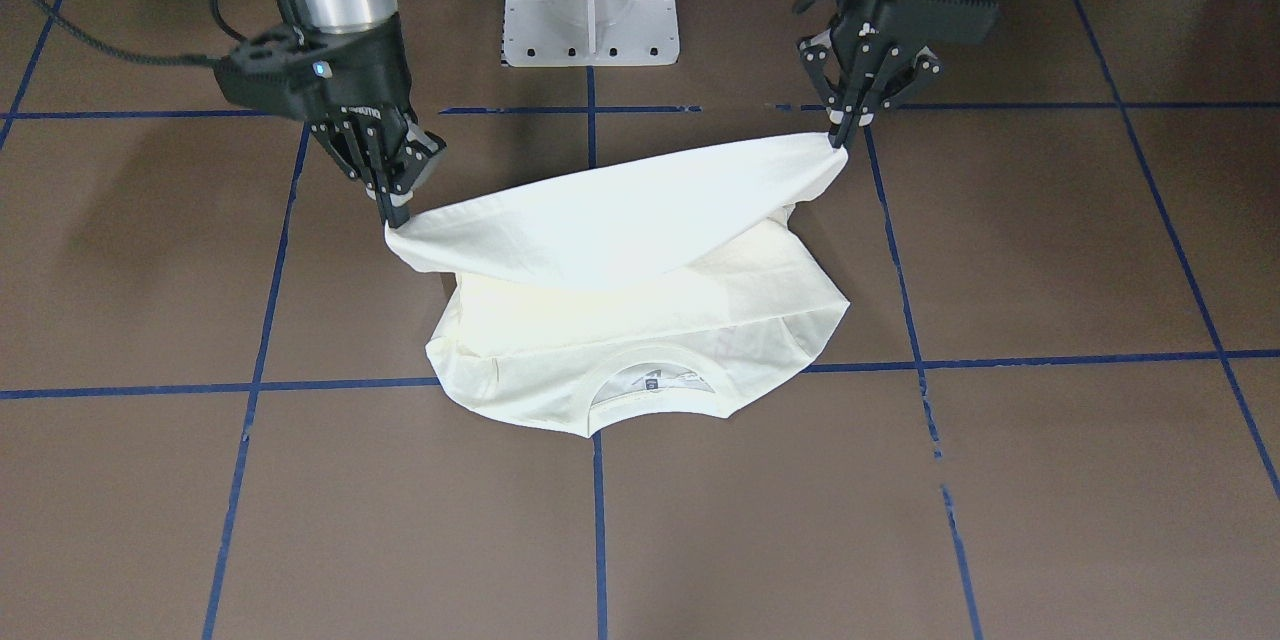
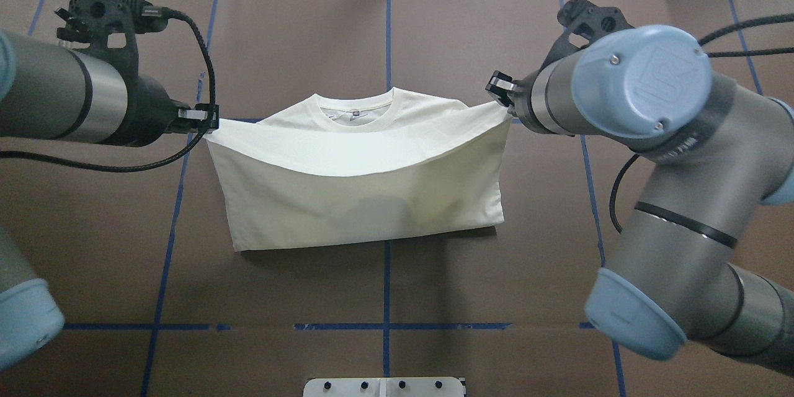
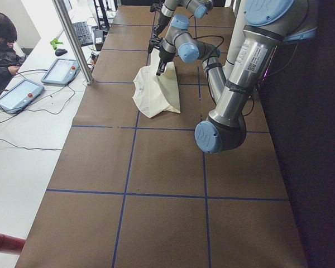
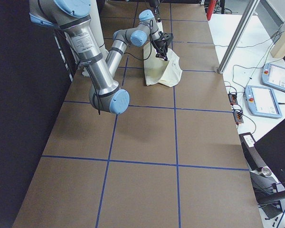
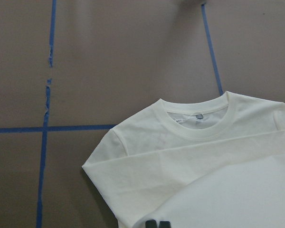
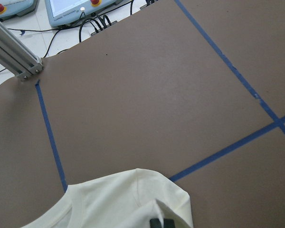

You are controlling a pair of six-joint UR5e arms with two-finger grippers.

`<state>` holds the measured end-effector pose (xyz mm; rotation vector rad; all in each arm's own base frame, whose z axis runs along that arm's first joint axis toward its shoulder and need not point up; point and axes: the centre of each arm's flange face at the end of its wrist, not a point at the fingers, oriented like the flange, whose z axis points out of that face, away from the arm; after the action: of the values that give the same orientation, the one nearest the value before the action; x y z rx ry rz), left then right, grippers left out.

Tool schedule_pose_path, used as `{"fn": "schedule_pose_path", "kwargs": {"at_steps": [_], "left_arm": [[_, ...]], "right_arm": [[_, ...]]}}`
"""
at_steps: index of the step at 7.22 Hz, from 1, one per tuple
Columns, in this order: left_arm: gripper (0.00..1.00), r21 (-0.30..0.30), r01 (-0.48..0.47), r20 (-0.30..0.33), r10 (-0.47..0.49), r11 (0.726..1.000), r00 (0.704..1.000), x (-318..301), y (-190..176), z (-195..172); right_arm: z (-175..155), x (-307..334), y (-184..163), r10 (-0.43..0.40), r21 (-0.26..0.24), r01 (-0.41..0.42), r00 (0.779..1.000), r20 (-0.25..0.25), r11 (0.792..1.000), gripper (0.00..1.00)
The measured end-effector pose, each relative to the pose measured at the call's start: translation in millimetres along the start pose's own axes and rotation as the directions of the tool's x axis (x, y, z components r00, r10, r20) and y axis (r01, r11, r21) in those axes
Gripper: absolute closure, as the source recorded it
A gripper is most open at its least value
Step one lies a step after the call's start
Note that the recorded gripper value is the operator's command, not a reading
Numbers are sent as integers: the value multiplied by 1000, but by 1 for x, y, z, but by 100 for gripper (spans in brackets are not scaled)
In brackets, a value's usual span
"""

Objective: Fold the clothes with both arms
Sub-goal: 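Release the hem and raise both grippers off the folded shirt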

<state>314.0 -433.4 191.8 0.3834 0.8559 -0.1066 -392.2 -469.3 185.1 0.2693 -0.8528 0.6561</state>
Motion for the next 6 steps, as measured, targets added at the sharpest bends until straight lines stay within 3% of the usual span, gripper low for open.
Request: {"fn": "schedule_pose_path", "kwargs": {"at_steps": [3,5,6], "left_arm": [[100,10,1,39,-2,1000,999,-20,-24,118],[100,15,1,49,-2,1000,999,-39,-27,174],[100,12,0,53,-1,1000,999,-44,-26,189]], "right_arm": [[108,-26,-6,-11,13,12,1000,-7,1000,100],[146,-20,-5,-26,13,26,999,-27,1000,100],[154,-17,-1,-31,9,31,999,-35,999,93]]}}
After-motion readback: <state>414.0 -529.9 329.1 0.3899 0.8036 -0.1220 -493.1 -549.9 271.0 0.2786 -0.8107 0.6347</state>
